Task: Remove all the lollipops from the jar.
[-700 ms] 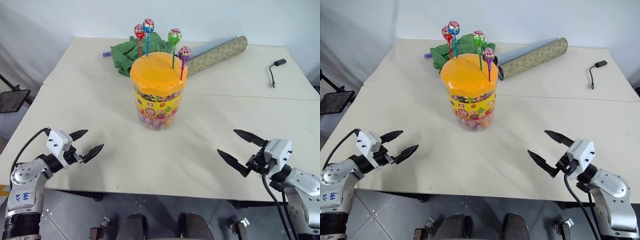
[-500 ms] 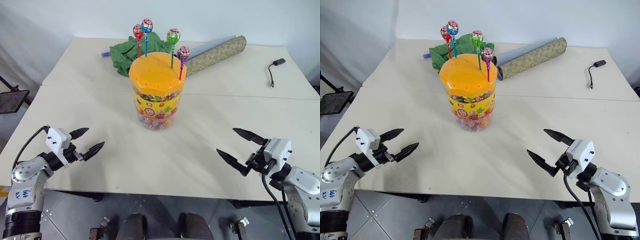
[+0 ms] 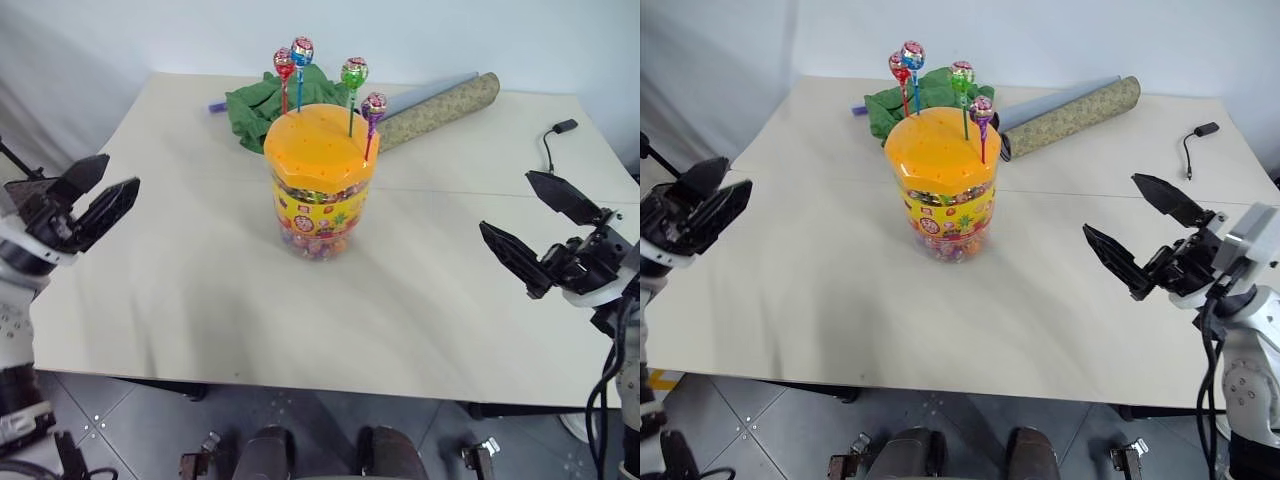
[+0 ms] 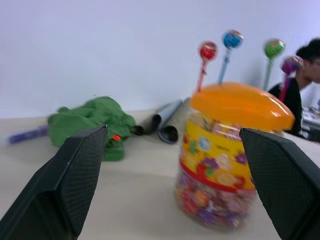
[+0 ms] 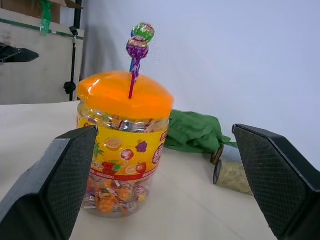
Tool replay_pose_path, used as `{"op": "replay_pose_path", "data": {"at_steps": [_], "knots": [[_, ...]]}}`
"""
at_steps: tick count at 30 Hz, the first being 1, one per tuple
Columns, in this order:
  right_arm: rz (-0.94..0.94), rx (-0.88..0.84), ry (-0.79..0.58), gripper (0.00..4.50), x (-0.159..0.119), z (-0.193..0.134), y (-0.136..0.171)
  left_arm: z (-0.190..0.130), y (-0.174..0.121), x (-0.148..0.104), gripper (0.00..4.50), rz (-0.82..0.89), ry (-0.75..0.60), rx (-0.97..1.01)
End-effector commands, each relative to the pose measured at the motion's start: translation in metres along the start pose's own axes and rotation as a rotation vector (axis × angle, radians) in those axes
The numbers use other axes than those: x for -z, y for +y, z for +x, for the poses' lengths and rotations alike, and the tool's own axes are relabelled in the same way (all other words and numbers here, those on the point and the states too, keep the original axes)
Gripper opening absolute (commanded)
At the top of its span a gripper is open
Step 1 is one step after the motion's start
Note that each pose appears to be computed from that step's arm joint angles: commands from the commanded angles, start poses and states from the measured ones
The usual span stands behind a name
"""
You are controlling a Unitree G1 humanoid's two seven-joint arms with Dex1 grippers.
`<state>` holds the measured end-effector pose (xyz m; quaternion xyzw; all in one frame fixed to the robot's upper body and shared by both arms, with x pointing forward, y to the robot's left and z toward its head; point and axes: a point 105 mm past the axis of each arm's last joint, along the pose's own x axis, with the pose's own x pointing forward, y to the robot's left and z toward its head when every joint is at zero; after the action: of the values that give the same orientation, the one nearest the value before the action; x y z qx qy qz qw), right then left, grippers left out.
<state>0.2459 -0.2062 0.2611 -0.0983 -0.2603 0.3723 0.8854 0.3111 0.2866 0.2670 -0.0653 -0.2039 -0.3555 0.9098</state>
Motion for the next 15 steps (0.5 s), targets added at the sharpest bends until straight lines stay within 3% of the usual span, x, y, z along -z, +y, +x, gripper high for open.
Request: {"op": "replay_pose_path", "data": {"at_steps": [1, 9, 15], "knots": [[-0.05, -0.007, -0.051, 4.5, -0.021, 0.004, 0.006, 0.033, -0.001, 0.004, 4.49, -0.01, -0.02, 0.074], [-0.052, 0.036, -0.069, 4.5, -0.033, 0.008, 0.006, 0.158, -0.02, 0.027, 4.49, -0.049, 0.054, 0.208], [-0.058, 0.044, -0.063, 4.5, -0.036, 0.01, 0.012, 0.199, -0.038, 0.029, 4.49, -0.061, 0.084, 0.262]]}}
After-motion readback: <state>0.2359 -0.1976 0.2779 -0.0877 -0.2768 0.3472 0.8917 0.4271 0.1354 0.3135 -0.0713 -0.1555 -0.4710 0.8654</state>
